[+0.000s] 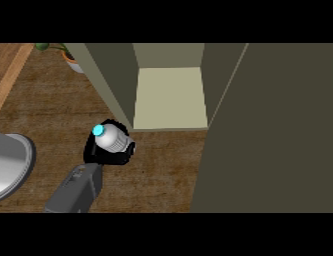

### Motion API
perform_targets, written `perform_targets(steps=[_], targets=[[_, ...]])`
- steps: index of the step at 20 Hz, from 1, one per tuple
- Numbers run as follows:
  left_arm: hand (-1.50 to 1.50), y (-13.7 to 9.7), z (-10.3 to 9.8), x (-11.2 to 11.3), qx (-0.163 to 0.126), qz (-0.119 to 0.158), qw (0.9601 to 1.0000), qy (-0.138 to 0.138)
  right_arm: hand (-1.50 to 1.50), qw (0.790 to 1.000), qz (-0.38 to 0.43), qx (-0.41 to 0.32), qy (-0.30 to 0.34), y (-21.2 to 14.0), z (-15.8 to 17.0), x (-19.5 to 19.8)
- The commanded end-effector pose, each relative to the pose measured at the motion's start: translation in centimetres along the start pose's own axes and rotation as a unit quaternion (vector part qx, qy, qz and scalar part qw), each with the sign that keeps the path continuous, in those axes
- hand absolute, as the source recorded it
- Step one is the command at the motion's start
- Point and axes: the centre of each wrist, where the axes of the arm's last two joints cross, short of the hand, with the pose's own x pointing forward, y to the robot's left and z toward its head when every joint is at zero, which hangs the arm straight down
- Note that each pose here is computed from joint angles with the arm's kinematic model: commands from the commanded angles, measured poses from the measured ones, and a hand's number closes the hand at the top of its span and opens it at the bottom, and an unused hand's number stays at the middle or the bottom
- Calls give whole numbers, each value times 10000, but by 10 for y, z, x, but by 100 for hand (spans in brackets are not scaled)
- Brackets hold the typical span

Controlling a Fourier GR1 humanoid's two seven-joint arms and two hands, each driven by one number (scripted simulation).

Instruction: Pick up the bottled water, place it into the cabinet and close the cabinet

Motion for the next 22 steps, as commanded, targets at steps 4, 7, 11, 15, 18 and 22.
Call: perform_targets(steps=[4,7,11,15,18,22], targets=[[150,-44,-45,17,-507,368,9977,-249,-150,9982,-593,72,-73,-14,2,-7],[150,-54,-65,31,-447,371,9979,-274,-150,9982,-595,26,-5,-18,5,-8],[150,-64,-79,41,-480,271,9981,-269,-150,9984,-554,46,-51,-25,-3,-11],[150,-68,-80,41,-549,138,9978,-360,-150,9980,-625,65,-28,-26,-5,-19],[150,-74,-89,48,-502,134,9982,-285,-150,9977,-675,54,-21,-38,-6,-23],[150,-80,-98,56,-354,94,9989,-305,-150,9968,-763,185,-124,-38,-7,-22]])
